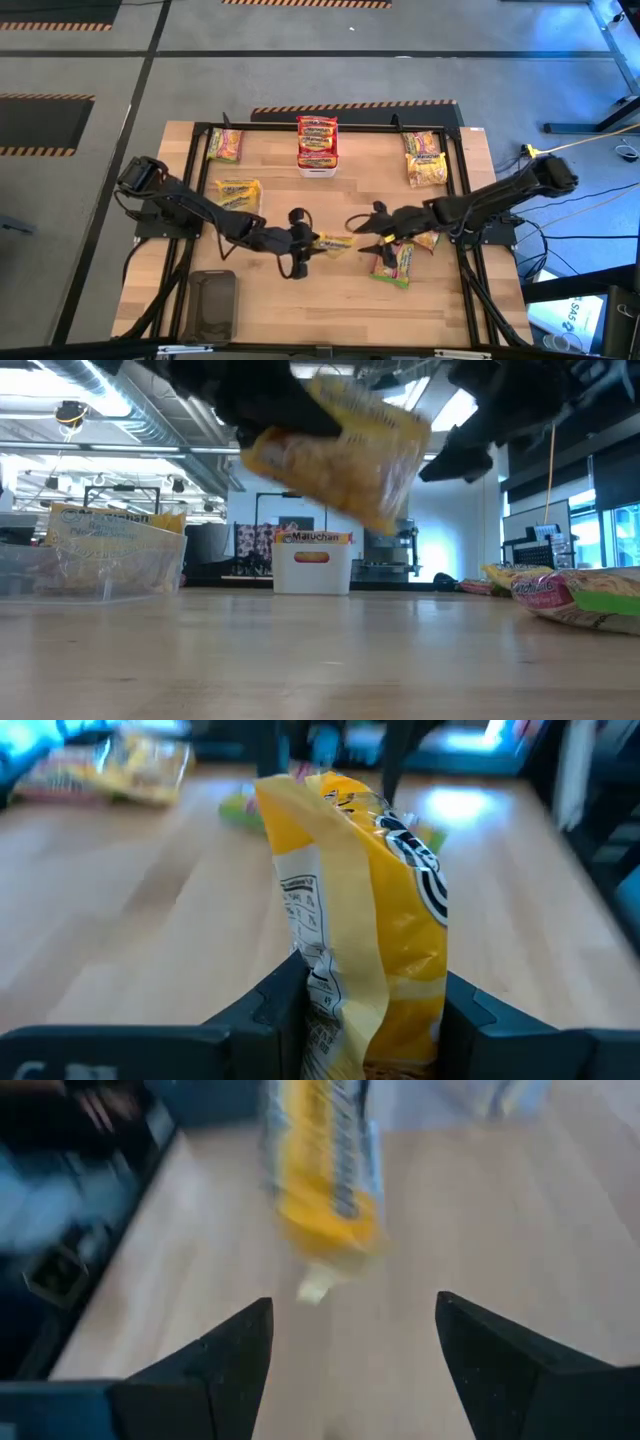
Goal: Sort Maruchan noodles
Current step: Put the yellow noodle pack into the transparent bin
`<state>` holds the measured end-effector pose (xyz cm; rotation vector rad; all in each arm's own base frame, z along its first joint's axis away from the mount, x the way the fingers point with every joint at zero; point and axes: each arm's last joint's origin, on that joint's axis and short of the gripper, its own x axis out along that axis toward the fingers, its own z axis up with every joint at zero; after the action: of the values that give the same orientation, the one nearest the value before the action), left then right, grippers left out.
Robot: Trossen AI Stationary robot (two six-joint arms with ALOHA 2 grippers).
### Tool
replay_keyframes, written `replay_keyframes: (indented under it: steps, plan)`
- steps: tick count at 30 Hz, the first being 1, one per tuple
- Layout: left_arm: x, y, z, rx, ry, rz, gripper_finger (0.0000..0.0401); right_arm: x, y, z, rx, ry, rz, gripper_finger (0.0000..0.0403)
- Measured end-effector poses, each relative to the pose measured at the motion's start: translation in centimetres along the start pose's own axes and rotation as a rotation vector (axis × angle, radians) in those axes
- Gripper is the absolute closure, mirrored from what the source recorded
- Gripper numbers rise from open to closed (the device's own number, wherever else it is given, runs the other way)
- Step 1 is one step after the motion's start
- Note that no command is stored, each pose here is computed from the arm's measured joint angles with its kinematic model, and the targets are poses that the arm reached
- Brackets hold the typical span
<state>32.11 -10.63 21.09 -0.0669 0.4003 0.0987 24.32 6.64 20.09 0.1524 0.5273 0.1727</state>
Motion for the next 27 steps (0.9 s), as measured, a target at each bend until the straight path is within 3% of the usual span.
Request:
replay_keyframes:
  steps: [6, 15, 24, 27]
  plan:
    - [-0.2, 0.2, 0.0, -0.038, -0.149, 0.005, 0.0276, 0.1, -0.6, -2.3, 0.071, -0.222, 0.041, 0.0146]
    - [-0.4, 0.7, 1.7, -0.042, -0.306, 0.045, 0.0276, 0.4, -0.6, -0.8, 0.012, -0.478, -0.030, 0.0146]
    - [-0.4, 0.9, 1.8, -0.043, -0.318, 0.065, 0.0276, 0.9, 0.0, 0.0, -0.073, -0.462, 0.093, 0.0145]
    - [-0.4, 0.9, 2.0, -0.052, -0.335, 0.068, 0.0276, 0.9, -0.1, 0.2, -0.064, -0.477, 0.071, 0.0145]
